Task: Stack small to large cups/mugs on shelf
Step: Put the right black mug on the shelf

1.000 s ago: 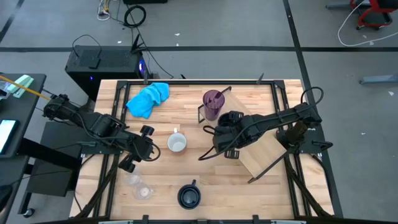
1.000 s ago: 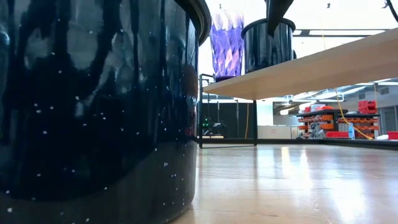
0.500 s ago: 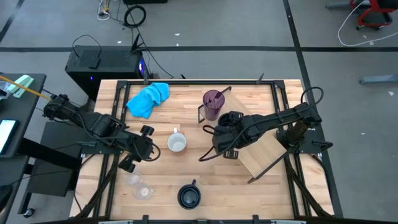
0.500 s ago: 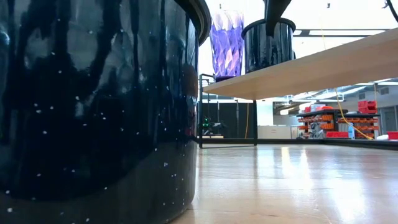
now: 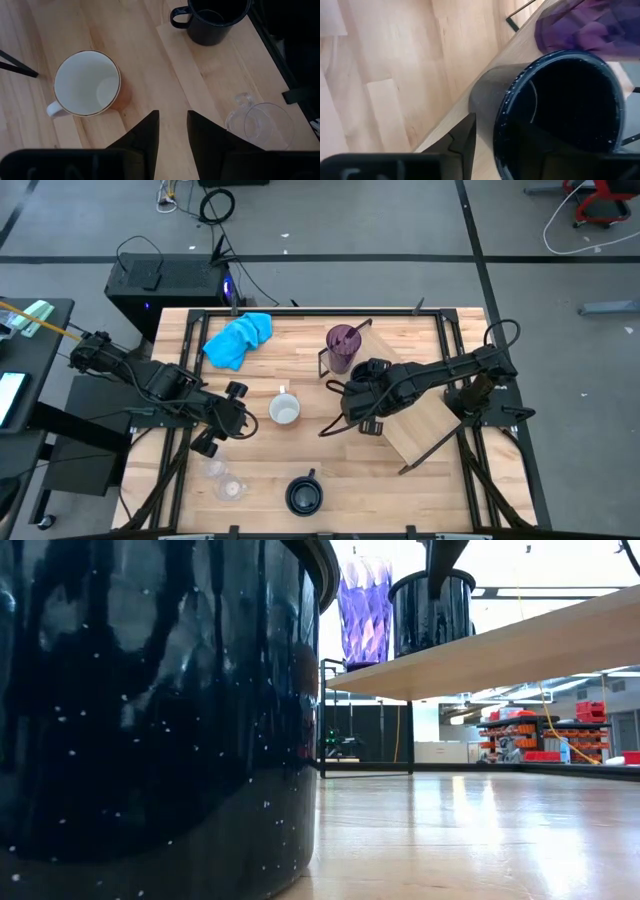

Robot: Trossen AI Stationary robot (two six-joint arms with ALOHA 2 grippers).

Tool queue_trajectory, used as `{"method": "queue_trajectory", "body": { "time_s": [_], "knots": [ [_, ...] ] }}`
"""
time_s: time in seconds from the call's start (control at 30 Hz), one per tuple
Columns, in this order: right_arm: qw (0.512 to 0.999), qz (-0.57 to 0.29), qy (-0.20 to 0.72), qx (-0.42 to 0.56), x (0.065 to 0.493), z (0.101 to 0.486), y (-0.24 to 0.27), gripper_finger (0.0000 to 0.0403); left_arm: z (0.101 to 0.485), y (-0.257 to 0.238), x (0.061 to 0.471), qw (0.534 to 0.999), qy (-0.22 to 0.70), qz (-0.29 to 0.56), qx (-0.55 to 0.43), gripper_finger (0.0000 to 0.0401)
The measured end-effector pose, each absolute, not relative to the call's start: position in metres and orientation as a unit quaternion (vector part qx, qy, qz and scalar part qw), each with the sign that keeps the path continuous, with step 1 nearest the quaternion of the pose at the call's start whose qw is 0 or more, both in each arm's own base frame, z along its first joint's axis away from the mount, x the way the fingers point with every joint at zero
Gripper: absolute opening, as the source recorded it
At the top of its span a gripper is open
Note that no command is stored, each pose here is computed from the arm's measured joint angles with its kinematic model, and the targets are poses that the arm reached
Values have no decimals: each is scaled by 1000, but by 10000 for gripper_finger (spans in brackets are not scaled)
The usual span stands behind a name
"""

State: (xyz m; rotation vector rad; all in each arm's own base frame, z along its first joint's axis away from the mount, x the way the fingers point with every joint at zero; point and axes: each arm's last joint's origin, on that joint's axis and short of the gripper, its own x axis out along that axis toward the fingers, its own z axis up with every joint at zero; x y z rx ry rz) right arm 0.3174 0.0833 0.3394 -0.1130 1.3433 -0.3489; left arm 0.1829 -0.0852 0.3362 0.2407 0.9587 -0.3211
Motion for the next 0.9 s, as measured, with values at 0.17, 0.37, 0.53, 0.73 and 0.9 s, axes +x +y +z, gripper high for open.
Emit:
{"method": "queue_trajectory", "body": {
  "time_s": [0.17, 0.37, 0.53, 0.73, 0.9],
  "knots": [
    [762, -136, 632, -22, 316, 339, 86, 101, 336, -85, 183, 867, 458, -154, 117, 107],
    [751, -139, 645, 17, 313, 342, 87, 91, 336, -85, 183, 867, 458, -155, 118, 107],
    [750, -148, 643, 45, 312, 344, 88, 86, 336, -85, 183, 867, 458, -155, 118, 107],
    [741, -153, 648, 89, 312, 344, 89, 81, 336, -85, 183, 867, 460, -154, 116, 107],
    [737, -162, 647, 111, 312, 344, 89, 78, 335, -85, 182, 864, 465, -153, 117, 107]
  ]
}}
